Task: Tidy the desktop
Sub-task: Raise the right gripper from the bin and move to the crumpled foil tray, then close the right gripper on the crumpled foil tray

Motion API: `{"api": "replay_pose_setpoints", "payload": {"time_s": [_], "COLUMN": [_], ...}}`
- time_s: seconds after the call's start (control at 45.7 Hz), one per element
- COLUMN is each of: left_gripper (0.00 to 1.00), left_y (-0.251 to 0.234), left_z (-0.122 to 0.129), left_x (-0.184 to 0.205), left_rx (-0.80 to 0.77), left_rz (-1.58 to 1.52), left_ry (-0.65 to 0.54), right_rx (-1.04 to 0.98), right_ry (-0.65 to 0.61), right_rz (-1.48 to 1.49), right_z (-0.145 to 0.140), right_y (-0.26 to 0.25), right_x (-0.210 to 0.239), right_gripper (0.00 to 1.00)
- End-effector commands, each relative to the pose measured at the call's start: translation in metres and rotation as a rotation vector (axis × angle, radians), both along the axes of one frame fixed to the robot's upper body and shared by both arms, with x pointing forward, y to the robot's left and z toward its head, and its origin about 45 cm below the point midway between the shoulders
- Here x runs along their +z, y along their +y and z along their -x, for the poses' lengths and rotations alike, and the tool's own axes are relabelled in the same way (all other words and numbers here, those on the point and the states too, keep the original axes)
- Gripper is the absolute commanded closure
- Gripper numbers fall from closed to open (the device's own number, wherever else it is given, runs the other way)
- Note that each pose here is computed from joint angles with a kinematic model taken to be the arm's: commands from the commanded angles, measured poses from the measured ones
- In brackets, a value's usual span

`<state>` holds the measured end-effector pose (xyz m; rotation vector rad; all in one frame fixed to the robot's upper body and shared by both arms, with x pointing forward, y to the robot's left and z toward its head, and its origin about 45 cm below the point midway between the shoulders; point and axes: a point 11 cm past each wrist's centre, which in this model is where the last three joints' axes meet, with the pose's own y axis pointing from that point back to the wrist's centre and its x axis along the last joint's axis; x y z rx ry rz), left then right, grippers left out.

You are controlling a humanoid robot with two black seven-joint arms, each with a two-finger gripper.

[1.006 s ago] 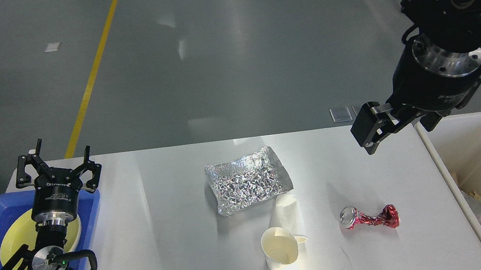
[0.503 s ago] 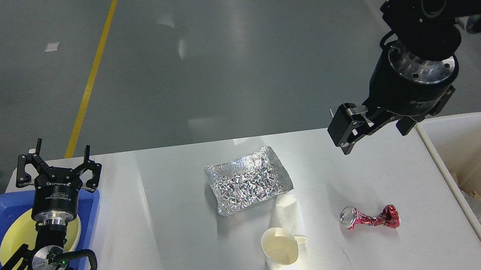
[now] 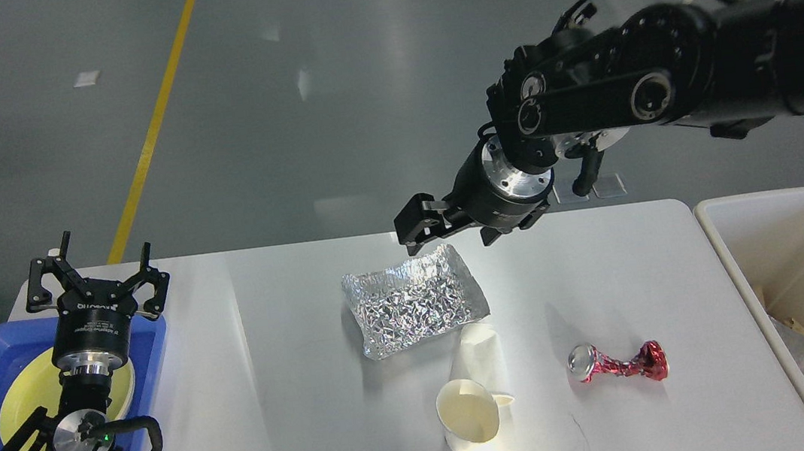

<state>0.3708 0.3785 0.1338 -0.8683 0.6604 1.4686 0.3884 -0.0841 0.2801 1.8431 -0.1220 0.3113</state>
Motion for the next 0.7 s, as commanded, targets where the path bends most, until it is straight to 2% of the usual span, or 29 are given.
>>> {"api": "replay_pose_setpoints", "payload": {"time_s": [0.0,0.131,0.284,0.372,0.503,0.678], "left_gripper": [0.03,0.03,0.03,0.03,0.03,0.03], "left_y": [0.000,0.000,0.000,0.000,0.000,0.000], "left_z": [0.000,0.000,0.000,0.000,0.000,0.000], "left_x": [0.000,0.000,0.000,0.000,0.000,0.000], "left_rx": [0.000,0.001,0.001,0.000,0.000,0.000], "left_rz": [0.000,0.000,0.000,0.000,0.000,0.000], "left_ry": [0.000,0.000,0.000,0.000,0.000,0.000], "right_rx": [-0.220,-0.489,-0.758,-0.869,-0.977,-1.064], "right_ry": [0.105,0.187,0.249,0.339,0.460,0.462], "right_rz": [-0.074,-0.099,-0.225,-0.320,-0.448,-0.449], "right_z": [-0.003,0.000,0.001,0.008,0.018,0.023], "right_y": [0.005,0.003,0.008,0.016,0.037,0.035], "right_x": [-0.045,-0.075,-0.112,-0.136,-0.158,-0.188], "right_gripper": [0.06,0.00,0.00,0.00,0.00,0.00]}}
